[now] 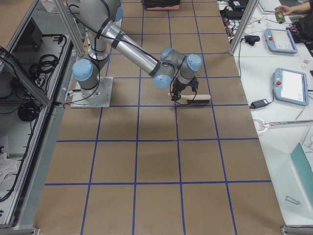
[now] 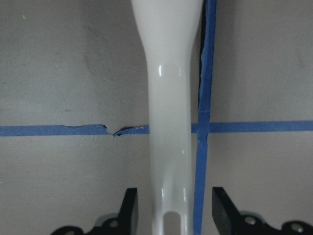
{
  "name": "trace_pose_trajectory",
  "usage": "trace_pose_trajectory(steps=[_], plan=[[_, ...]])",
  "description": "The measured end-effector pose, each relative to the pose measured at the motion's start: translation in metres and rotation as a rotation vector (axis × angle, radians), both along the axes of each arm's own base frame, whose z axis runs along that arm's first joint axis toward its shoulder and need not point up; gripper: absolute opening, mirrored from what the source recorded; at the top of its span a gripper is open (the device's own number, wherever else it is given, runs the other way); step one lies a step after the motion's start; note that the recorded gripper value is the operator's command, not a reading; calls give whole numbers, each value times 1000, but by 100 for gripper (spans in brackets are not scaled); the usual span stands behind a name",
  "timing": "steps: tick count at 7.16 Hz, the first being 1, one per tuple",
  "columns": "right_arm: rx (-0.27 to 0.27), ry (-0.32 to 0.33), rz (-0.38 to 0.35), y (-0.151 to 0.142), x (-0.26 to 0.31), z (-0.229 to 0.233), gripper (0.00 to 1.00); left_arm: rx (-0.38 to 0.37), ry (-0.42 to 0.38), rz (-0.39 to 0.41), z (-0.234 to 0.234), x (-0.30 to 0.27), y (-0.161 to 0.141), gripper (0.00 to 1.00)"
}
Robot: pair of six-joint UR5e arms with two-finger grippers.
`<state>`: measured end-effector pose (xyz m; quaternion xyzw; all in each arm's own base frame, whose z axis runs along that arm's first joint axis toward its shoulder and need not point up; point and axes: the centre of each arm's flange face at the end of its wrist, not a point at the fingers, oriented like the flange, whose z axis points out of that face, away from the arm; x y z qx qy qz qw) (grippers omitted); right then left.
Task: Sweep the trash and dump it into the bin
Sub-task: 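Hold the tipped dustpan over the bin while the right lowers the brush, then return the dustpan to the table with the left while the right releases the brush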
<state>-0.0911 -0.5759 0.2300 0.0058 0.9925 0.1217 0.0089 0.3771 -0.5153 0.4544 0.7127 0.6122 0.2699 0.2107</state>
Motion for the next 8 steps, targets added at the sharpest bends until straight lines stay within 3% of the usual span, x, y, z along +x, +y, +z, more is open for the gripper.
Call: trace_pose_trajectory(steps=[1, 4, 6, 8], plan=[[-1, 1, 0, 0, 0, 0, 99, -73, 35, -43, 17, -5, -5, 0], [-21, 16, 7, 2, 0, 22, 100, -222, 296, -121, 42, -42, -12, 0], [-97, 34, 17, 15, 9, 78, 100, -291, 504, -88, 26, -66, -24, 0], [-160, 26, 37, 42, 34, 141, 100, -293, 645, -27, -13, -121, -62, 0]])
